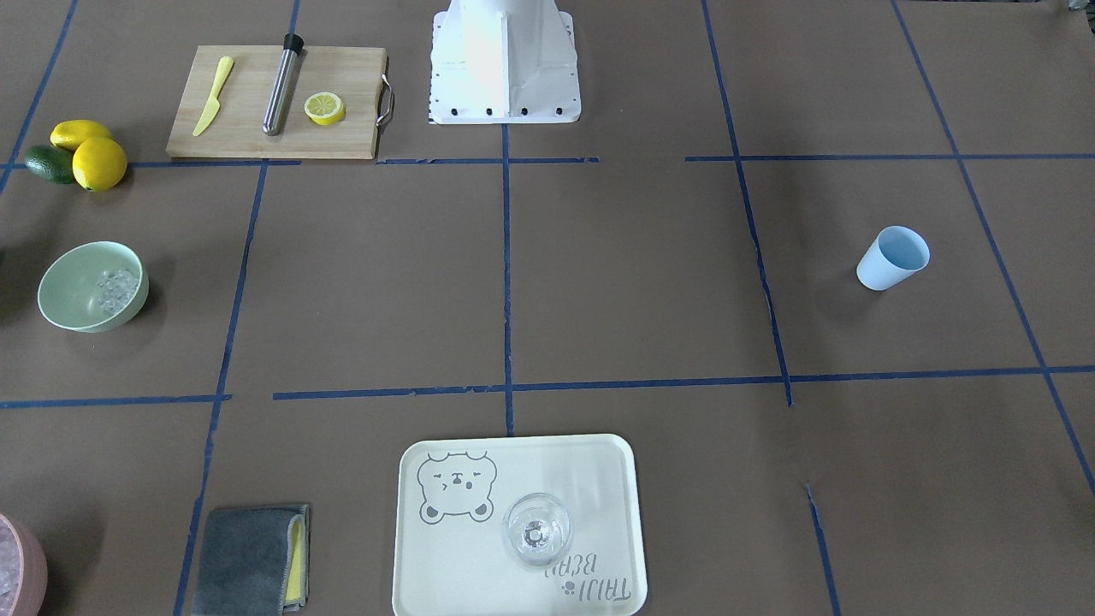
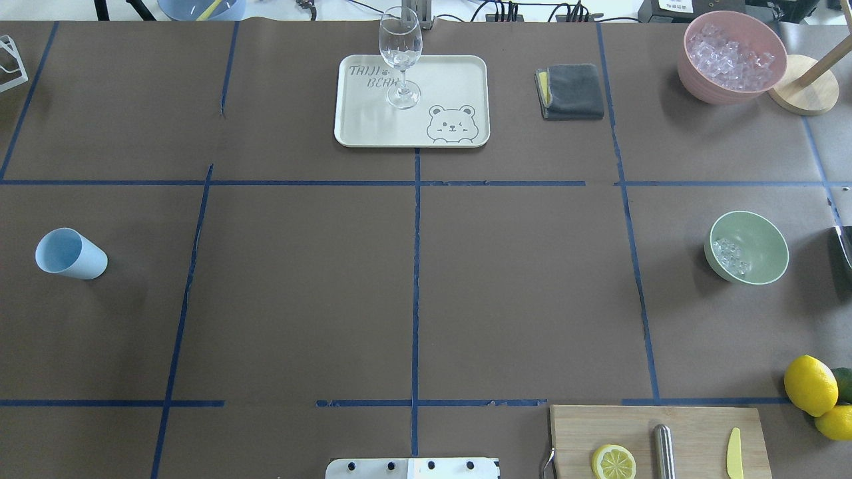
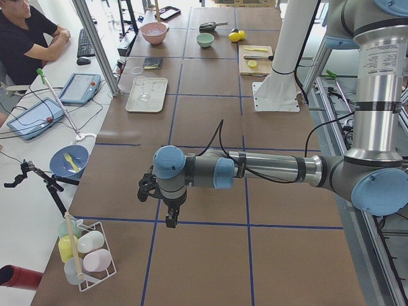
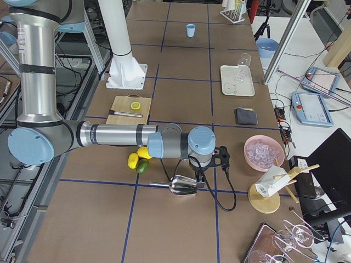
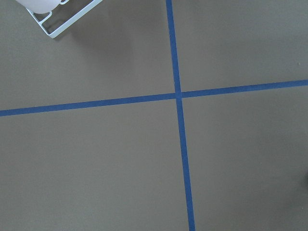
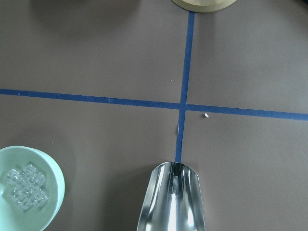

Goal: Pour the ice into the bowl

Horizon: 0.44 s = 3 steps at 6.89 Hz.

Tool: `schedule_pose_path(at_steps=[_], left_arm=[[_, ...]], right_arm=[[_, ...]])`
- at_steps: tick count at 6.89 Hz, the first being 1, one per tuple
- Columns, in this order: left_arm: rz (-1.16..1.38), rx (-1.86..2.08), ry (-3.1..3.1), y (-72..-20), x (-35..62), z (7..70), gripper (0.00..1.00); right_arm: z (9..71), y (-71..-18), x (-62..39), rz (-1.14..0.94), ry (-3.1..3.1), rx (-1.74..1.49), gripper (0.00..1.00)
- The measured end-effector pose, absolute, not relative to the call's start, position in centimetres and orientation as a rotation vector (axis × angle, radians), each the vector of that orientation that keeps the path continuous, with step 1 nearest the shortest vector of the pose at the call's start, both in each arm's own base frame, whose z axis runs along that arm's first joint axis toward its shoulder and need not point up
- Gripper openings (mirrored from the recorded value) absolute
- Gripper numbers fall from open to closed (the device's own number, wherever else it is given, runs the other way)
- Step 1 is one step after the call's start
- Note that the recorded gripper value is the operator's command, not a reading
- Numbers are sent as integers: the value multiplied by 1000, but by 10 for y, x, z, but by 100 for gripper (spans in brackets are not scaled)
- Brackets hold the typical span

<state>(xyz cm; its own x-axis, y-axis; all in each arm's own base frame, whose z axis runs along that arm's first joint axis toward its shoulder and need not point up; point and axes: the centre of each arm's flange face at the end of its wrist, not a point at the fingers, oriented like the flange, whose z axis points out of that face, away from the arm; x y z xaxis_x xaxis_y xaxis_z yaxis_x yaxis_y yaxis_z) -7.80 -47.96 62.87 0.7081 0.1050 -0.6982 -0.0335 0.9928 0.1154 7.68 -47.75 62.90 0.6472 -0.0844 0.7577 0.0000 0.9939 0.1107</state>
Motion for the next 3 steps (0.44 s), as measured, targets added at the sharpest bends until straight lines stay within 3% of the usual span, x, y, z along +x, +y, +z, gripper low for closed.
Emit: schedule_pose_path(at_steps=[3], left_arm=[[76,98,780,-478,-79,629,100]], right_arm=[[624,-480,77,-51,-865,113,100]])
